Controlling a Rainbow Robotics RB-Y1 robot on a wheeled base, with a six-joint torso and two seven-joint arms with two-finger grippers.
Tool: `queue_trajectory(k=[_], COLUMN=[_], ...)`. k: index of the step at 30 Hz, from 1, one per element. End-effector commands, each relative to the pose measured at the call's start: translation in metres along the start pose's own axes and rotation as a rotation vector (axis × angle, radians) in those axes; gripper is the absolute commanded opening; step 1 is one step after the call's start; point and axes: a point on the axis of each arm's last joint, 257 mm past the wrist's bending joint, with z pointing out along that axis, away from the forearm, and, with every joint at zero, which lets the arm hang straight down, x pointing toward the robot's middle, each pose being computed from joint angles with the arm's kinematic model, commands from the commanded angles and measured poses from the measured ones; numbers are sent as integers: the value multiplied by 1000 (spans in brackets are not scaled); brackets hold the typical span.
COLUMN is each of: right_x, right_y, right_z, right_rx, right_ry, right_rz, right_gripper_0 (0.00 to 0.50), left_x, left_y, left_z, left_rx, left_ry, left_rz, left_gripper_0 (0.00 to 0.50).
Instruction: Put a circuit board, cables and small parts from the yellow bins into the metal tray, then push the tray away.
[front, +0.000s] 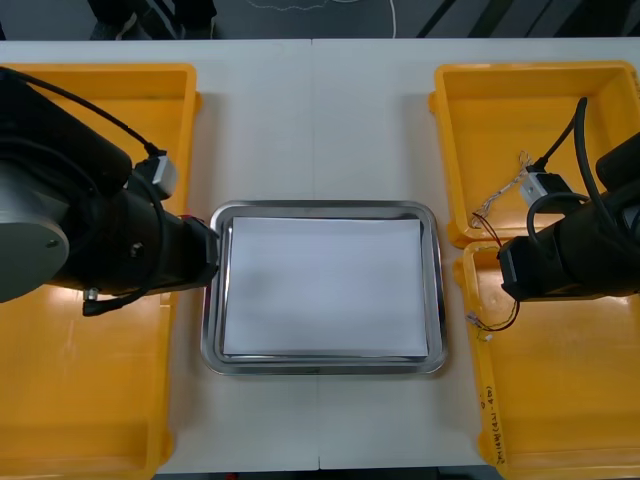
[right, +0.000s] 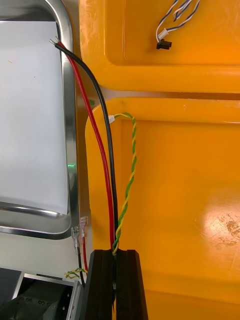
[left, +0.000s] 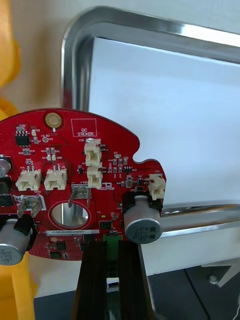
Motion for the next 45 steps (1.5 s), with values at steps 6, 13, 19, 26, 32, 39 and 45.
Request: queue_trajectory(k=[6, 13, 19, 26, 32, 39, 45], right_x=[3, 5, 5, 6, 6, 7, 8], right_y=[-9, -12, -13, -13, -13, -14, -14], right_z=[0, 2, 2, 2, 2, 3, 3], right_rx=[28, 37, 39, 39, 40, 41, 40], right_ry=[4, 6, 4, 7, 8, 9, 11], right_rz=[29, 32, 33, 33, 32, 33, 31], right_gripper_0=[0, 0, 0, 0, 0, 0, 0], left_x=[-1, 13, 25, 37, 42, 52, 58], left_y=[-32, -53, -63, -68, -63, -57, -54], left_z=[8, 27, 42, 66, 82, 92, 100], left_rx=[11, -5, -23, -67, -104, -138, -150], left_ry=[29, 88, 102, 127, 154, 185, 211], left_rz=[-62, -21, 10, 76, 140, 179, 225], left_gripper_0=[0, 0, 0, 0, 0, 0, 0])
